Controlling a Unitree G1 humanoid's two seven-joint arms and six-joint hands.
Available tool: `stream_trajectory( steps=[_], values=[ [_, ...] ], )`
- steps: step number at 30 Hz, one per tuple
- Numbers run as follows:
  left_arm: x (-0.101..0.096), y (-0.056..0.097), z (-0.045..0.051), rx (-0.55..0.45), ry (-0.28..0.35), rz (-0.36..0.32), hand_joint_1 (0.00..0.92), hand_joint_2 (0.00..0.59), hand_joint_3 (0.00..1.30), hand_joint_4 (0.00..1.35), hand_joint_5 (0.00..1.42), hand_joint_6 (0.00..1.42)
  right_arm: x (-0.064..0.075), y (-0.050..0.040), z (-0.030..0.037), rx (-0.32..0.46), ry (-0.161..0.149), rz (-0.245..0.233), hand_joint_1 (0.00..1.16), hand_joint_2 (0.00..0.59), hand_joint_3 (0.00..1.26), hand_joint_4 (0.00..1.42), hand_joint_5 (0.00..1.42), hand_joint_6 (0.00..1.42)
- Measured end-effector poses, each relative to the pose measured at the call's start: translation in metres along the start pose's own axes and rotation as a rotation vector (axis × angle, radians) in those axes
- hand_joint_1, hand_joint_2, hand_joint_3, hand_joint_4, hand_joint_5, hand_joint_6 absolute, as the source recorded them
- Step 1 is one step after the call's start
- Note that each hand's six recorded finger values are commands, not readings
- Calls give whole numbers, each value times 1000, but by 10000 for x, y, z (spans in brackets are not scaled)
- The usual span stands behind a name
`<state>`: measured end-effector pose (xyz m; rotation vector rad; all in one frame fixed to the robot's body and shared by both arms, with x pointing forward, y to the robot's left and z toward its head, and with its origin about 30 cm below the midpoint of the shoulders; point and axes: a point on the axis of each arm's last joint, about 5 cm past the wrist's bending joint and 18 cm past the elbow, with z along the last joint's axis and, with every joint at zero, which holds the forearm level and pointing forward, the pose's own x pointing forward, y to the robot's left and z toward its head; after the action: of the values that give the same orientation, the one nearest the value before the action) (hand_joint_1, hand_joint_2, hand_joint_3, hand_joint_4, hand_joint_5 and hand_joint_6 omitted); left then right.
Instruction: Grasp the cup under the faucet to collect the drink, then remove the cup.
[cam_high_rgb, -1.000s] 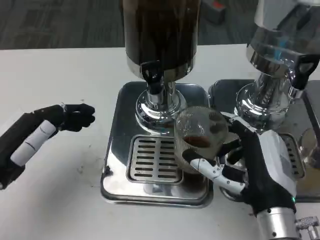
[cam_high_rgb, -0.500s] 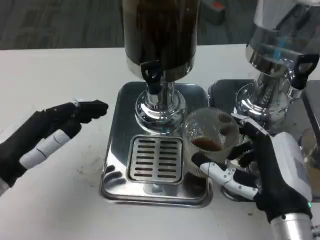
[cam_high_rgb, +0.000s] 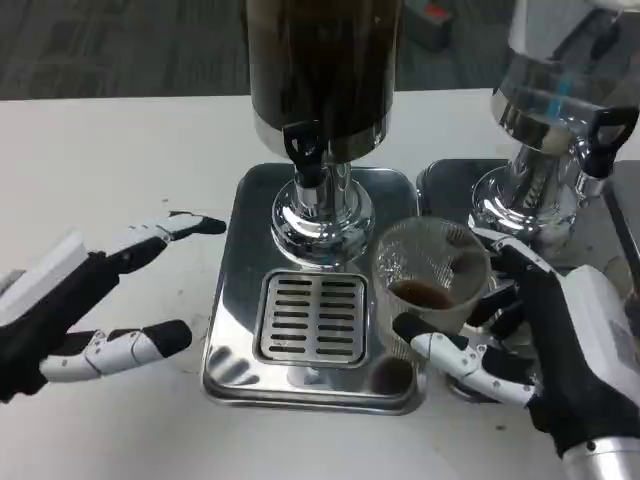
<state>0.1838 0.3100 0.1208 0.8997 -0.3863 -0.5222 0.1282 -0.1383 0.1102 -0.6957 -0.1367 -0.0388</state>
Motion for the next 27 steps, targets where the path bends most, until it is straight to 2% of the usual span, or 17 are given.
stream_trajectory(
  steps=[12,27],
  values=[
    [-103,-14,85,40,-39,-10,0,107,186,69,79,140,-108,-81,34,0,5,17,656,242,524,575,704,815],
    [-232,-62,167,33,-64,-22,0,109,187,69,79,127,-265,-131,41,1,43,28,658,242,525,575,720,832]
  ],
)
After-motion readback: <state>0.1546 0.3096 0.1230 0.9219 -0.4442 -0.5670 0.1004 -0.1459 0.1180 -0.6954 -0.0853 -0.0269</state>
